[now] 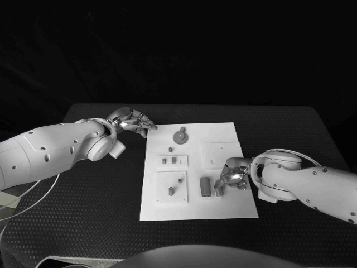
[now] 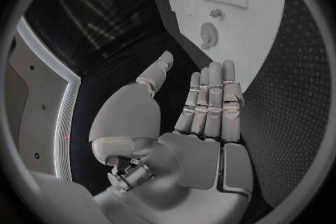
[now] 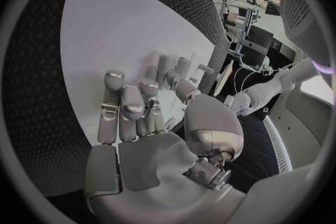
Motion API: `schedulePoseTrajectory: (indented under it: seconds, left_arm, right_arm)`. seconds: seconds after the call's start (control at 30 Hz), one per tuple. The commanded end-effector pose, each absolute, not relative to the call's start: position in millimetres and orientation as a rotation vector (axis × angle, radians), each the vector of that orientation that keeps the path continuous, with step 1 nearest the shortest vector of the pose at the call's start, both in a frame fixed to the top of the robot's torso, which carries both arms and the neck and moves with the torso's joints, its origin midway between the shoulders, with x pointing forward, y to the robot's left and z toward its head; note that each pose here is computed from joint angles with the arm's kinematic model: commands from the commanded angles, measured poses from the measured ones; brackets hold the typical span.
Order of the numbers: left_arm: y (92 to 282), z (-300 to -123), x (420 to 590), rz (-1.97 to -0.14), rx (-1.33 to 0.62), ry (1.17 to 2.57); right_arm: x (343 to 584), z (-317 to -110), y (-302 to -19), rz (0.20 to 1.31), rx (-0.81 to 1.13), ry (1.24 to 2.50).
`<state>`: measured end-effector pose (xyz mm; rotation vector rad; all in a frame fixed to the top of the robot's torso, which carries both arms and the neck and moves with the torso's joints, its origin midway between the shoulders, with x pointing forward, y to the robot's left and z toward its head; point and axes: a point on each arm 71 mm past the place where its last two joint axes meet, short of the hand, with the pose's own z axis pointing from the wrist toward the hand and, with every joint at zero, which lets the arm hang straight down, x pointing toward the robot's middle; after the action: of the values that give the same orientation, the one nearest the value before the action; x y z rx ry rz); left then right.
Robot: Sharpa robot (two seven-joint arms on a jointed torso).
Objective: Assemble the parts on the task board
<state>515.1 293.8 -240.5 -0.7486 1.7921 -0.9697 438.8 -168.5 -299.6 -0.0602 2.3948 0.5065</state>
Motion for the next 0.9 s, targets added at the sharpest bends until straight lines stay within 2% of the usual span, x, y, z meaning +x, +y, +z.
schedulePoseTrajectory:
  seconds: [0.03,0.9]
  left_arm:
    - [291.7,-239.9,514.8,-0.986,-0.743,1.797]
    - [292.3,-239.8,514.6,-0.985,-0.744,1.797]
  right_arm:
    - [436.8,-301.1,-166.5,0.512,-0.085,2.410]
    - [435.9,-301.4,-164.8,0.523,-0.079,2.408]
